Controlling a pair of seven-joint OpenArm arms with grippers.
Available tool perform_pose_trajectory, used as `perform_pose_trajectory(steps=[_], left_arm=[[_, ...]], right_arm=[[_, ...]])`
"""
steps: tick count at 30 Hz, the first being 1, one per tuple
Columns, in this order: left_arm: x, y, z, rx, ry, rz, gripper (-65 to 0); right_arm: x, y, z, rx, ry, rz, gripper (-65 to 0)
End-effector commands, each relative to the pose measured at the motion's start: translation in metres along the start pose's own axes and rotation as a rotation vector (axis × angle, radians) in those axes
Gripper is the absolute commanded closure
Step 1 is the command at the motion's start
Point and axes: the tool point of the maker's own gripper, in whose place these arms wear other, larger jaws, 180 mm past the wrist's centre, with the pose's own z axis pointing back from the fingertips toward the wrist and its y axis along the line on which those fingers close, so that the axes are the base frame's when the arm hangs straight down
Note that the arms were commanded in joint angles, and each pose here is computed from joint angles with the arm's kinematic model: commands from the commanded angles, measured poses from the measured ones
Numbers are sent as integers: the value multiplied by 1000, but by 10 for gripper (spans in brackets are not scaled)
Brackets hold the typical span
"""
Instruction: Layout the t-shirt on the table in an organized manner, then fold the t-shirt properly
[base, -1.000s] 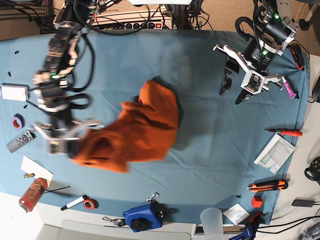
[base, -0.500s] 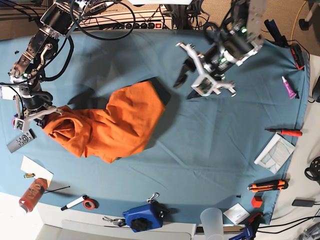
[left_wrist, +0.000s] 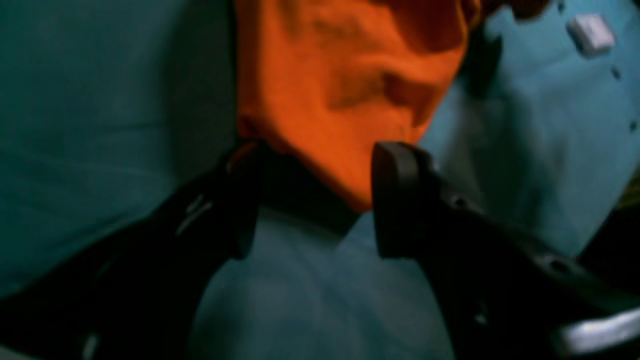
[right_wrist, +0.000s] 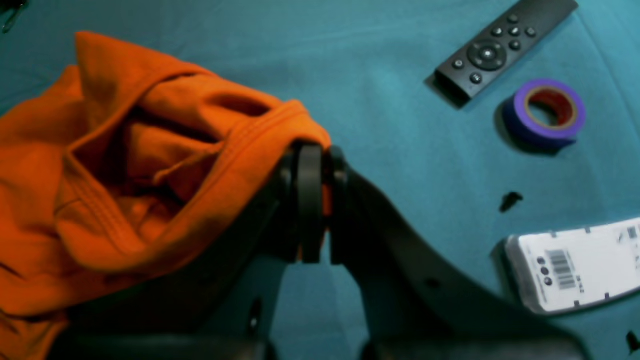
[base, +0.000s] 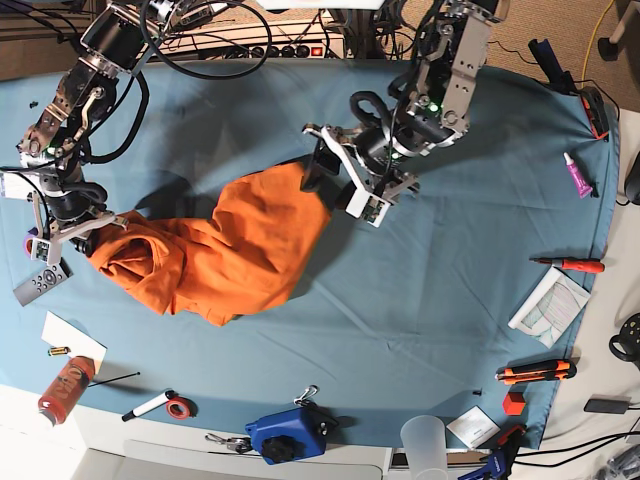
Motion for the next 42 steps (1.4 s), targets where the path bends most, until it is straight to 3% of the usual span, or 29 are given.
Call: perform_pose_trajectory(steps=[1,9,14,16,19,20,23,26,32,38,42], left_arm=[[12,-3,-2,-13,-37,15,-361],[-5,-12,-30,-69,17,134,-361],[-4,-31,-41,-157,52,177,-348],[-2,-31,-42,-146,49,186,-272],[-4,-22,-43,-94,64,227,-34],[-7,-21,-43,-82,79,217,0],[-7,-19,-37,-57,121,148,0],[17,-14,-22,-23,90,88,0],[82,31,38,140,-90,-15,0],[89,77,104,289,-166,-34,0],[105,82,140,308,-255,-93,0]], right_arm=[[21,-3,3,-6,-59,12,0],[19,-3,3,-6,-51,12,0],[19,-3,3,-6,-50,12,0],[19,-3,3,-6,-50,13,0],[21,-3,3,3,-56,29,0],[24,-2,4,16,-66,48,0],[36,5,7,83,-106,87,0],[54,8,13,144,-159,92,0],[93,15,27,265,-272,53,0],[124,39,59,509,-404,-21,0],[132,40,64,536,-430,-42,0]])
